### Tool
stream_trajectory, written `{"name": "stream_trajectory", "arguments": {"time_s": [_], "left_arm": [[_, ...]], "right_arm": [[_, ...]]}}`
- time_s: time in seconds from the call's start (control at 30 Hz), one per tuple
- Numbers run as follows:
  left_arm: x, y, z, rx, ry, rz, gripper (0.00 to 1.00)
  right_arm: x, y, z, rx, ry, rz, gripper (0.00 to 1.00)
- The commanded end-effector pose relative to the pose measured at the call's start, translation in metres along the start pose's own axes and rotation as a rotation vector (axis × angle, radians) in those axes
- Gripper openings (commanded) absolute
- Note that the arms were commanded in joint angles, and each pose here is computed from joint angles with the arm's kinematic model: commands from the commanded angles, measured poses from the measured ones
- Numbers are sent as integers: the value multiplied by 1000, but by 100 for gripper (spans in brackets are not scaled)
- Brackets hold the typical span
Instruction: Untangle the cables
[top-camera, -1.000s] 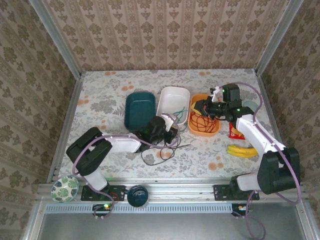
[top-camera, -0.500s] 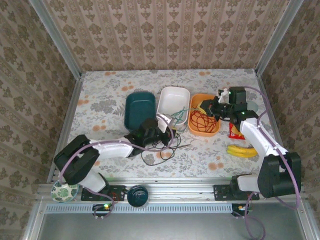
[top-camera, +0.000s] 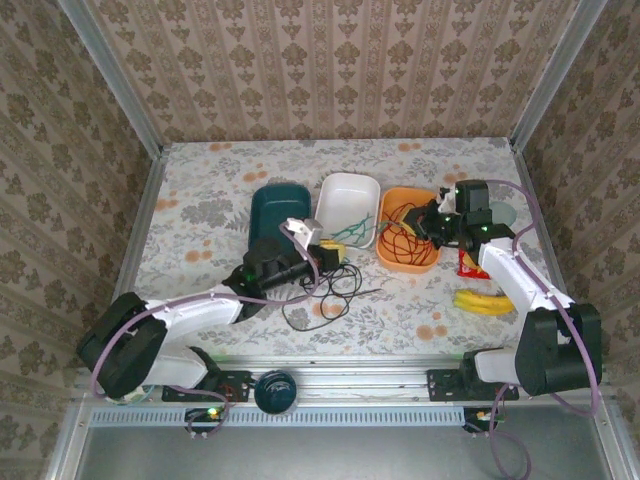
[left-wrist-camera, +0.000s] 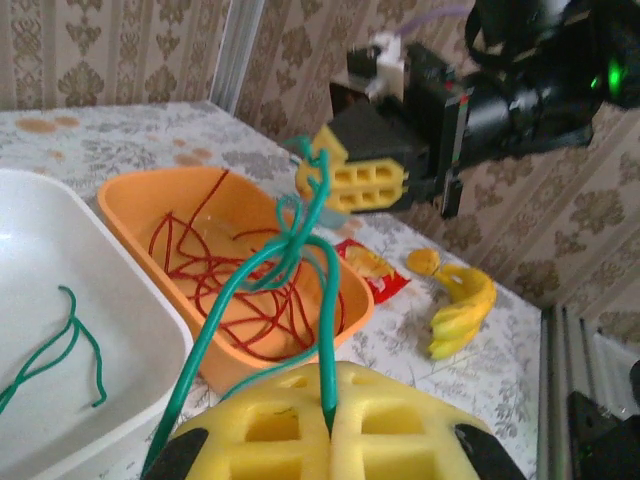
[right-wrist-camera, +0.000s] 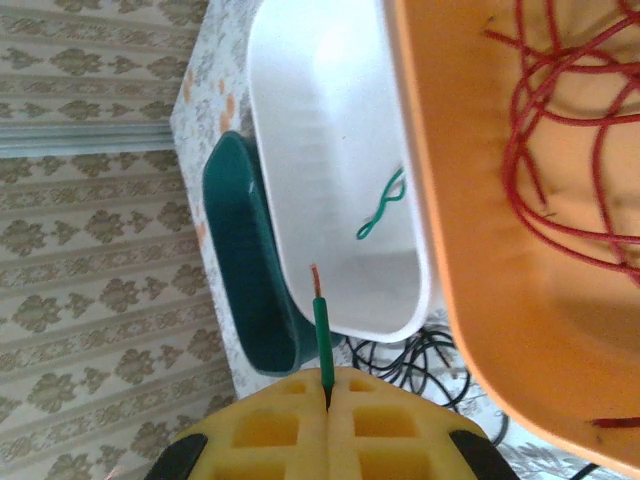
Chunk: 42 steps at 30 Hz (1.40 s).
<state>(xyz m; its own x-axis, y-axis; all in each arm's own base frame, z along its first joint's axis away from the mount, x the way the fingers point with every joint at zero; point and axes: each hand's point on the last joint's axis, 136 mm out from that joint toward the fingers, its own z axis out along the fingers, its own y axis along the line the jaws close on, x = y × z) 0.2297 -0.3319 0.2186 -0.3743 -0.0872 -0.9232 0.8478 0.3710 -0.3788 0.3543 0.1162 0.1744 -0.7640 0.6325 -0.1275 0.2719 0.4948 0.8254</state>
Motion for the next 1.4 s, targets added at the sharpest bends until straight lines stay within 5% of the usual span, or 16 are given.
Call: {"name": "stream_trajectory", "arguments": {"time_s": [0.0, 0.47, 0.77, 1.0, 1.27, 1.33, 1.37], "left_arm": [[-36, -13, -17, 65, -137, -13, 0], [-53, 16, -68, -81, -216, -8, 0], [-60, 42, -84, -273, -236, -4, 0], [-59, 71, -95, -443, -260, -35, 0], [-54, 70, -90, -458, -214, -25, 0], [-53, 68, -87, -446, -200, -20, 0], [-53, 67, -85, -441, -196, -19, 0]], "right_arm": [[-17, -41, -6, 141, -94, 47, 0], [-52, -60, -44, 148, -244, 122, 0], [-55, 7, -30, -15, -225, -57, 0], [-50, 18, 32, 176, -102, -229, 0], [-46, 11, 92, 489, 141, -485, 0], [-52, 12, 100, 526, 144, -519, 10], [-55, 16, 103, 522, 140, -528, 23]]}}
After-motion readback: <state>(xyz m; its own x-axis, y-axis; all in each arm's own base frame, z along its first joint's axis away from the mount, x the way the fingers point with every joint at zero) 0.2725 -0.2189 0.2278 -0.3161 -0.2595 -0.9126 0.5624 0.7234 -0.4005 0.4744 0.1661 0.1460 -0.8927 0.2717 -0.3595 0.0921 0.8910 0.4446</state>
